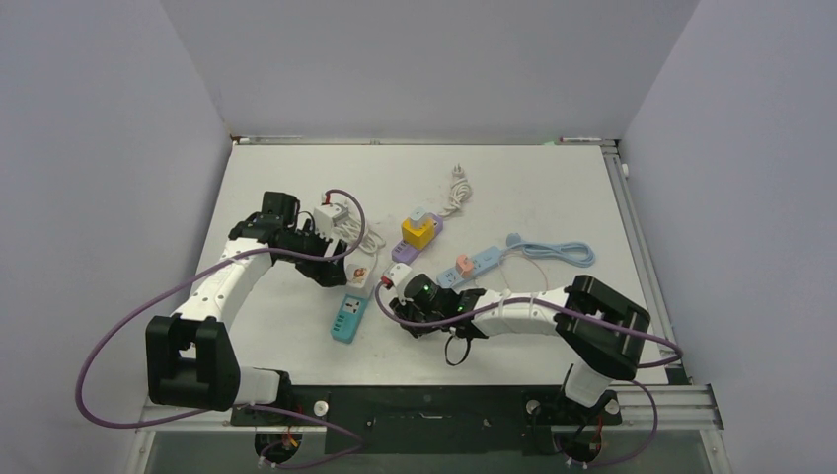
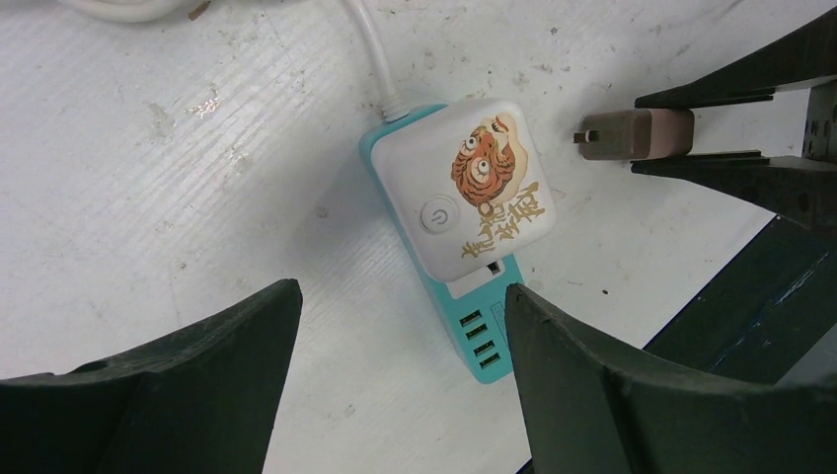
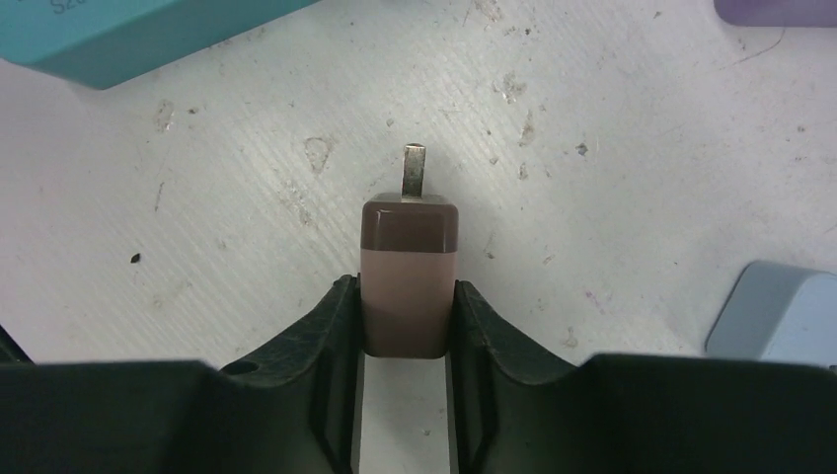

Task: Insert the plug
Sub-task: Pick up the plug from the center of the board.

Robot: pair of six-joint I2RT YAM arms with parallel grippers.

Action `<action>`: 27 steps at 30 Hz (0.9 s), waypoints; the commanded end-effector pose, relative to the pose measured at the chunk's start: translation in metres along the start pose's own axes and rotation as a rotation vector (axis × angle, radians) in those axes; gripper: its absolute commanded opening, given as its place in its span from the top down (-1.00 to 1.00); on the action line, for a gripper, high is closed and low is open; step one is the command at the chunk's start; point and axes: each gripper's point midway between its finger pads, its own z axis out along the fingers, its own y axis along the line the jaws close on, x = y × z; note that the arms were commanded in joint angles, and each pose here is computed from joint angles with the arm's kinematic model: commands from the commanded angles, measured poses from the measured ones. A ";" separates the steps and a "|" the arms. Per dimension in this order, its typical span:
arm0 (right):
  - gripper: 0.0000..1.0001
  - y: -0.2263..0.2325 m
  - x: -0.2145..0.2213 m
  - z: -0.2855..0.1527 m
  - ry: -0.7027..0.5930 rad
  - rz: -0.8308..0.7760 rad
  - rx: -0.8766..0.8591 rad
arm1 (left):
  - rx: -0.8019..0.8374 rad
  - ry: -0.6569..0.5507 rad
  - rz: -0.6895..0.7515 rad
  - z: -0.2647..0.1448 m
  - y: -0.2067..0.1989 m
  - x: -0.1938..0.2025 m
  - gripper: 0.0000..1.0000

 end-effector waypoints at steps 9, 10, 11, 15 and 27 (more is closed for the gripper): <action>0.89 -0.001 -0.059 -0.025 -0.173 -0.081 -0.014 | -0.009 -0.039 0.021 -0.010 0.003 -0.022 -0.43; 0.89 -0.006 -0.064 -0.026 -0.168 -0.108 -0.013 | -0.010 -0.041 0.021 -0.010 0.003 -0.024 -0.43; 0.89 -0.012 -0.065 -0.027 -0.148 -0.143 -0.012 | -0.010 -0.039 0.020 -0.008 0.003 -0.026 -0.41; 0.90 -0.031 -0.078 -0.029 -0.140 -0.265 -0.044 | -0.011 -0.016 0.013 0.003 0.005 -0.023 -0.39; 0.89 -0.039 -0.080 -0.014 -0.025 -0.401 -0.193 | -0.011 0.025 0.008 0.018 0.008 -0.015 -0.36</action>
